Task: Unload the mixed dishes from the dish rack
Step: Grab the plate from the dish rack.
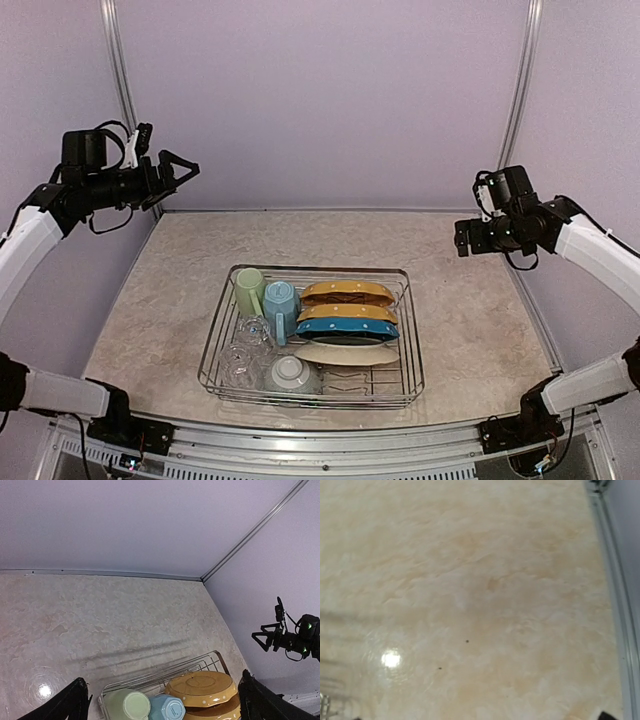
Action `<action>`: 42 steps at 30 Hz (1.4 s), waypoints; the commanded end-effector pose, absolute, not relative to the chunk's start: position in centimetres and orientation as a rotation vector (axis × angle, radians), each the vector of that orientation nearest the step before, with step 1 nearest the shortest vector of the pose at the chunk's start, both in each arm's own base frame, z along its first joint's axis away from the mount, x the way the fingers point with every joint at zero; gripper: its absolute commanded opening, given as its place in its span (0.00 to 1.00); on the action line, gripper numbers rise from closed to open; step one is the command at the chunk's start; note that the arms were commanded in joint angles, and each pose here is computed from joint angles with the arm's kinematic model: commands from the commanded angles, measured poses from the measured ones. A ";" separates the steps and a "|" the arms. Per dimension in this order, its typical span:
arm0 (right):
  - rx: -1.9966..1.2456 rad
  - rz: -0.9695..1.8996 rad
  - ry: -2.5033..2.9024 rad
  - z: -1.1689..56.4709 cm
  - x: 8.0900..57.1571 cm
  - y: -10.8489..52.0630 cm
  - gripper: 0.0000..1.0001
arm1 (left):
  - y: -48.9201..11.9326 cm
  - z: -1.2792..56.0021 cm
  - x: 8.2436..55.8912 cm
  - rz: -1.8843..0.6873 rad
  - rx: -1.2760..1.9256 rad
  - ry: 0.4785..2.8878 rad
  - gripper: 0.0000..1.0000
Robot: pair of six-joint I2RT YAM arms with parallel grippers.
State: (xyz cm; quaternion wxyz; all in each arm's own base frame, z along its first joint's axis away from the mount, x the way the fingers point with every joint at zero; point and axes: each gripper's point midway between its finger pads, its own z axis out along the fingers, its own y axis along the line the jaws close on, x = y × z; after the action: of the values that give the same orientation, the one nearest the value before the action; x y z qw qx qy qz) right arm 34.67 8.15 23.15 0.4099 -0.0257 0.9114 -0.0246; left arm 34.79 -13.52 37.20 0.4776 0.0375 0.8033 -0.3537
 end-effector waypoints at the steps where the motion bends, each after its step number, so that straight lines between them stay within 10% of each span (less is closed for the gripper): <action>1: -0.245 -0.078 2.378 21.9 34.0 10.7 1.00 | -15.8 35.9 34.7 -0.923 0.182 2.003 0.99; 13: -0.530 -0.239 2.271 20.9 32.9 15.9 1.00 | -18.3 33.1 35.2 -0.987 0.214 2.102 0.99; 26: -1.161 0.385 1.934 27.4 26.6 26.7 1.00 | -19.0 31.4 35.9 -1.001 0.202 2.163 0.99; 42: -1.586 0.393 1.909 22.2 24.4 32.8 0.84 | -19.3 31.0 35.8 -0.989 0.209 2.177 0.99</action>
State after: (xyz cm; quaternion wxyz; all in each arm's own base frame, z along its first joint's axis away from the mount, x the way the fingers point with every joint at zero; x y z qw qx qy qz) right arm 25.25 32.01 23.29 0.3351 -0.5694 0.7342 0.1563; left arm 35.84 -18.83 30.53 0.3620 0.0705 0.8461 -0.3849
